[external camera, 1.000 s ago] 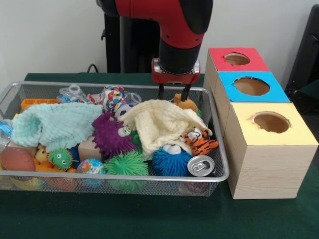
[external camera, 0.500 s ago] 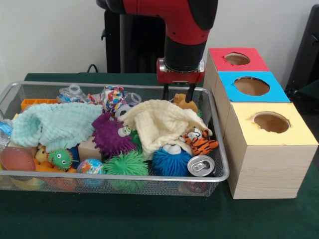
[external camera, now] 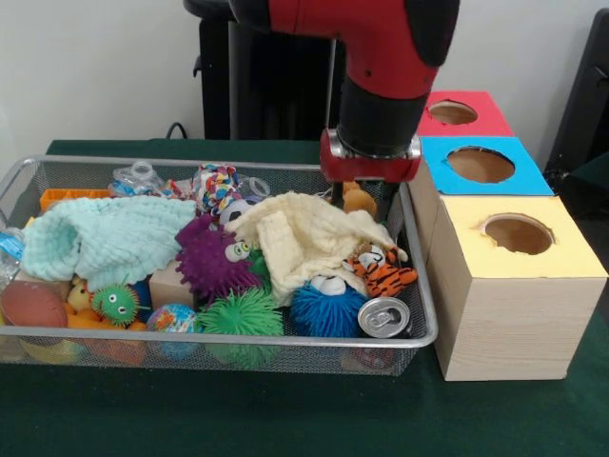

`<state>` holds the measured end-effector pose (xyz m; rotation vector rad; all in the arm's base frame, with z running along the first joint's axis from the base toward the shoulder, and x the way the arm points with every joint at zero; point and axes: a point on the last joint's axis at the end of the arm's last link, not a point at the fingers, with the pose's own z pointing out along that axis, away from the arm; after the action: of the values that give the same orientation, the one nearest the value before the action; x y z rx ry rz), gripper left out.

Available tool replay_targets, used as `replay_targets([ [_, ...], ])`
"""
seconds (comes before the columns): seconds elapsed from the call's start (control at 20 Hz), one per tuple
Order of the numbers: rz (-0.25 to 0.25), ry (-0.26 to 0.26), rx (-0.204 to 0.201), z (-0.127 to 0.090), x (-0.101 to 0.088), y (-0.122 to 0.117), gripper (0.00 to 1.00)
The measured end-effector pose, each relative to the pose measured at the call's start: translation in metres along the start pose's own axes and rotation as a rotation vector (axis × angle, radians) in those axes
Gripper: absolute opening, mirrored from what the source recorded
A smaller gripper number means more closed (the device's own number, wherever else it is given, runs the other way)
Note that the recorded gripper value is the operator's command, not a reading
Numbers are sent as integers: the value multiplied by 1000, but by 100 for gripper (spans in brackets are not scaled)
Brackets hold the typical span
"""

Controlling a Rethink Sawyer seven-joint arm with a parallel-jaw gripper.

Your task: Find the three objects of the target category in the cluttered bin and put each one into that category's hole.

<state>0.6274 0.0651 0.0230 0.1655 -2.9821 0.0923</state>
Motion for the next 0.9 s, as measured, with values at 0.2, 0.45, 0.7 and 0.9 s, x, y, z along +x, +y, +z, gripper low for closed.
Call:
replay_targets([
  [0.2,-4,63,-10,11,-32,0,100],
  [0.45,-1,117,-18,22,-60,-5,100],
  [0.7,3,131,-21,24,-78,-8,100],
  [0.9,5,129,-20,27,-84,-10,100],
])
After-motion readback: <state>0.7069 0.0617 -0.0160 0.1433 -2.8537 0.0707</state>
